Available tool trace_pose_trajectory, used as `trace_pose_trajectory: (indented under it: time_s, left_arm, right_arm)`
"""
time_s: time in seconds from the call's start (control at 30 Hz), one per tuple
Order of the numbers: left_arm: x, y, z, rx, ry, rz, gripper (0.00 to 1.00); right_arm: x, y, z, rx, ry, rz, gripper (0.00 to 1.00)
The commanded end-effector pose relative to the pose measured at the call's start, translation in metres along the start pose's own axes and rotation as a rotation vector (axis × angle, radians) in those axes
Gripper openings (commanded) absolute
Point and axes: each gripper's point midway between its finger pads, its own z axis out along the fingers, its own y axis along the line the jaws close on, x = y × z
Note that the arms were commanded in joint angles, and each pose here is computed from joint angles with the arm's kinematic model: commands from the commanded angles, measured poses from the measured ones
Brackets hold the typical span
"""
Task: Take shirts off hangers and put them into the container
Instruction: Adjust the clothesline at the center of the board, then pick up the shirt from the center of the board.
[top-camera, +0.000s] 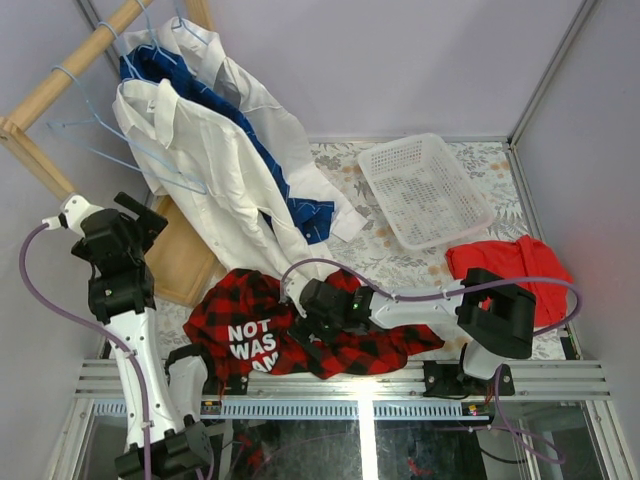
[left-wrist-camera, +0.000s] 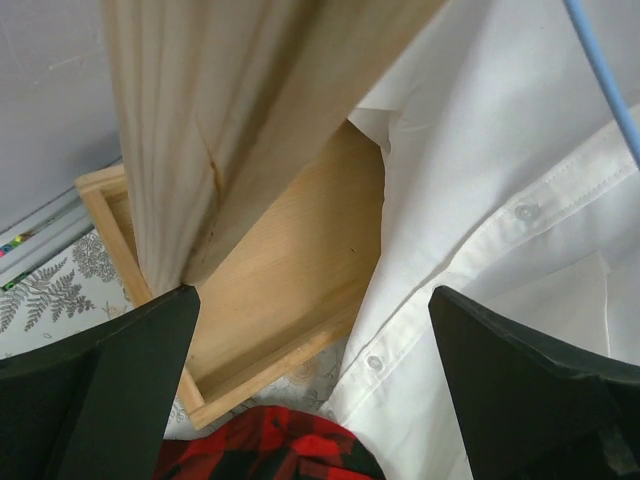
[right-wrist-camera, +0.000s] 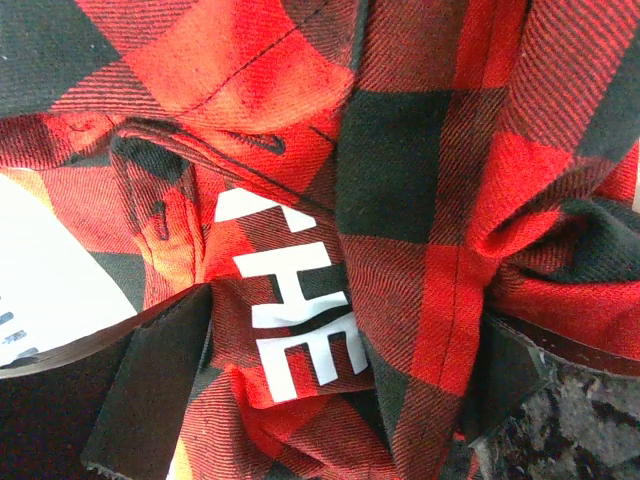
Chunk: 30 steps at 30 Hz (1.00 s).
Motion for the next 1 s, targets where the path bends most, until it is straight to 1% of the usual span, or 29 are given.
trace_pose_trajectory:
  time_s: [0.0, 0.07, 0.13, 0.23, 0.33, 0.4, 0.47, 0.57, 0.63, 0.73, 0.77, 0.83, 0.87, 0.93, 0.97]
  left_arm:
    - [-0.027, -0.002, -0.008, -0.002, -0.095, 0.027, 1.00]
    - [-0.022, -0.020, -0.017, 0.112, -0.070, 0.027, 1.00]
    - [-0.017, -0.029, -0.030, 0.180, -0.067, -0.007, 1.00]
    - [-0.009, -0.044, -0.051, 0.307, -0.062, -0.018, 1.00]
    - [-0.006, -0.051, -0.069, 0.388, -0.080, -0.013, 1.00]
    - [-0.008, -0.054, -0.082, 0.435, -0.117, -0.018, 1.00]
    - [-0.010, -0.057, -0.093, 0.461, -0.132, -0.045, 1.00]
    - [0.002, -0.070, -0.102, 0.545, -0.056, -0.085, 1.00]
    - [0.012, -0.079, -0.104, 0.599, 0.004, -0.096, 1.00]
    - [0.022, -0.080, -0.104, 0.627, 0.029, -0.094, 1.00]
    - [0.026, -0.078, -0.101, 0.617, 0.033, -0.089, 1.00]
    - [0.031, -0.073, -0.098, 0.595, 0.041, -0.072, 1.00]
    - [0.033, -0.070, -0.096, 0.582, 0.045, -0.063, 1.00]
    - [0.034, -0.065, -0.095, 0.555, 0.033, -0.055, 1.00]
    - [0.034, -0.063, -0.094, 0.544, 0.026, -0.054, 1.00]
  right_arm:
    - [0.003, 0.005, 0.001, -0.004, -0.035, 0.047, 0.99]
    - [-0.002, 0.007, -0.003, -0.011, -0.065, 0.049, 0.99]
    - [-0.003, 0.006, -0.003, -0.008, -0.076, 0.044, 1.00]
    - [-0.006, 0.010, 0.000, -0.034, -0.067, 0.025, 0.99]
    - [-0.008, 0.016, 0.001, -0.061, -0.063, 0.014, 0.99]
    - [-0.008, 0.017, 0.002, -0.068, -0.066, 0.013, 0.99]
    - [0.001, 0.016, 0.011, -0.068, -0.030, 0.014, 0.99]
    - [0.017, 0.012, 0.022, -0.038, 0.043, 0.016, 0.99]
    - [0.024, 0.008, 0.028, 0.019, 0.073, 0.012, 0.99]
    - [0.034, 0.009, 0.037, 0.071, 0.091, 0.013, 1.00]
    - [0.037, 0.005, 0.041, 0.114, 0.092, 0.028, 0.94]
    - [0.040, -0.002, 0.041, 0.185, 0.096, 0.054, 0.65]
    - [0.042, -0.004, 0.039, 0.223, 0.085, 0.053, 0.54]
    - [0.037, -0.004, 0.028, 0.266, 0.031, 0.024, 0.46]
    - [0.032, 0.000, 0.020, 0.273, -0.004, 0.003, 0.38]
